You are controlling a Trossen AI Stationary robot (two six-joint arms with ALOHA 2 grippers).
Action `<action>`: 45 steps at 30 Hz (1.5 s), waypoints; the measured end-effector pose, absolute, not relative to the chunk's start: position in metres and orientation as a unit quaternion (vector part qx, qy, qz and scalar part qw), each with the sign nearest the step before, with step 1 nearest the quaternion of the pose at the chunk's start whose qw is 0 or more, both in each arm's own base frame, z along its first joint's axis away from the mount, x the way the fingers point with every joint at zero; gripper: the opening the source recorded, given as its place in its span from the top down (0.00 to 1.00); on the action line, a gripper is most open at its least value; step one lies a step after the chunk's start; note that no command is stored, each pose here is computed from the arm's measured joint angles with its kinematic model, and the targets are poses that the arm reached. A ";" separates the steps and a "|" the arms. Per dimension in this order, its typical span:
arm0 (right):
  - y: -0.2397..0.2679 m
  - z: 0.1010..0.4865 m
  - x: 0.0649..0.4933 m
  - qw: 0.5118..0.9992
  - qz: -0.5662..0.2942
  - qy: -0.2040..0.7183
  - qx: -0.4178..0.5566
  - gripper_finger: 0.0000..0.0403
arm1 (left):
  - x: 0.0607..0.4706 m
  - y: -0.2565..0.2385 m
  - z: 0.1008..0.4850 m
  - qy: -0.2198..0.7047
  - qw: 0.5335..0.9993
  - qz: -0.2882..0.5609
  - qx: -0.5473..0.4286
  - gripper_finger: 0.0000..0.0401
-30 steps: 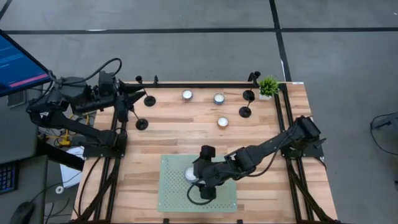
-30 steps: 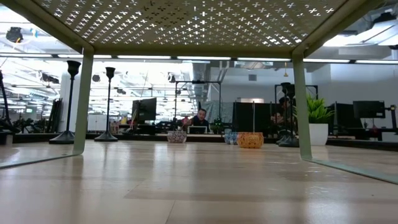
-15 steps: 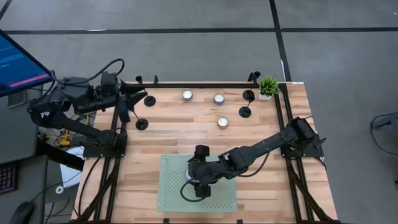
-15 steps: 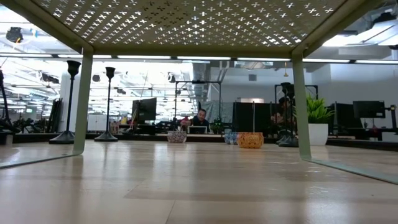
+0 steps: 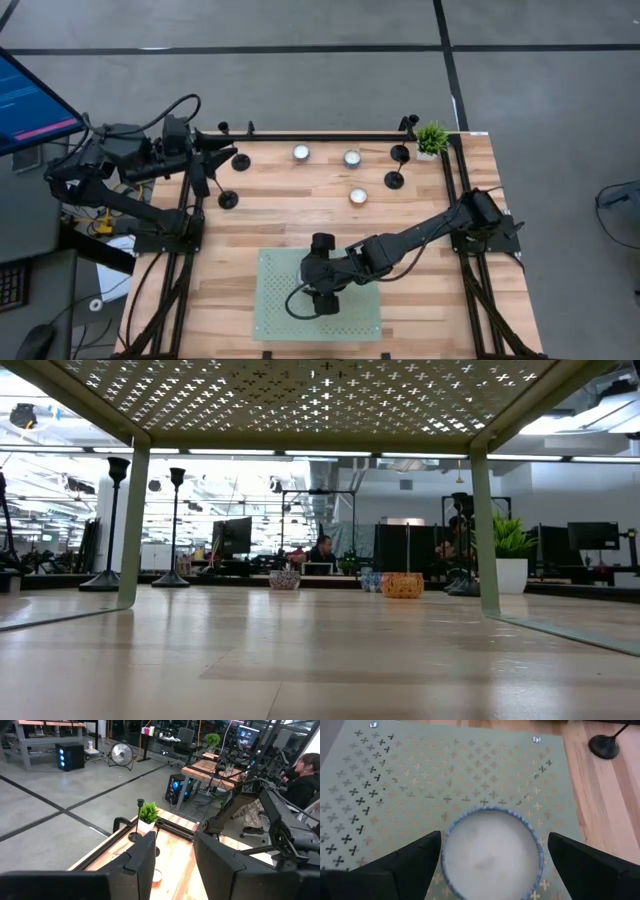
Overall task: Stock candles on shelf
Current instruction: Put the light blue scented candle on the shelf
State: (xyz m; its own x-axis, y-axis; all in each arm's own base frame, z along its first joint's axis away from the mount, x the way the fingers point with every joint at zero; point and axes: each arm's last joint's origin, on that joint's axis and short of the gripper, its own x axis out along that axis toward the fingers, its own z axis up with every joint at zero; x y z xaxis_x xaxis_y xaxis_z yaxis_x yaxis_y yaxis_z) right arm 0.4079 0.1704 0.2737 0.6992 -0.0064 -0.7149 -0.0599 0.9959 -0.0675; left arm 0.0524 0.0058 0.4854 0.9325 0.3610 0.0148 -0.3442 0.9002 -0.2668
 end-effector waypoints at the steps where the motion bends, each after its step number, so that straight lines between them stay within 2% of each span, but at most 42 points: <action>1: 0.168 0.275 0.408 0.921 0.011 0.387 -0.044 0.14 | 0.052 0.006 0.485 -0.032 0.974 0.181 -0.131 0.67; 9: 0.163 0.271 0.406 0.906 0.032 0.422 -0.032 0.27 | 0.052 0.006 0.485 -0.032 0.974 0.181 -0.130 0.67; 17: 0.179 0.276 0.395 0.902 0.038 0.428 -0.038 0.27 | 0.052 0.006 0.485 -0.032 0.974 0.181 -0.130 0.67; 27: 0.232 0.286 0.351 0.870 0.057 0.489 -0.028 0.27 | 0.052 0.006 0.485 -0.032 0.974 0.181 -0.130 0.67; 40: 0.271 0.286 0.311 0.852 0.030 0.521 0.035 0.27 | 0.052 0.006 0.485 -0.032 0.974 0.181 -0.130 0.67; 45: 0.278 0.284 0.299 0.849 0.012 0.527 0.029 0.26 | 0.052 0.006 0.485 -0.032 0.974 0.181 -0.130 0.67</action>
State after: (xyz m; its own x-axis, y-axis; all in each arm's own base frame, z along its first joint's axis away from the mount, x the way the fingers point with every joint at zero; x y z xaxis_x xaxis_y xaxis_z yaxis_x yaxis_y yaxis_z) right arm 0.2995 0.2781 0.2844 0.4433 0.0497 -0.8950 0.0105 0.9981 0.0606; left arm 0.0524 0.0058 0.4855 0.9325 0.3610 0.0155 -0.3443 0.9008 -0.2647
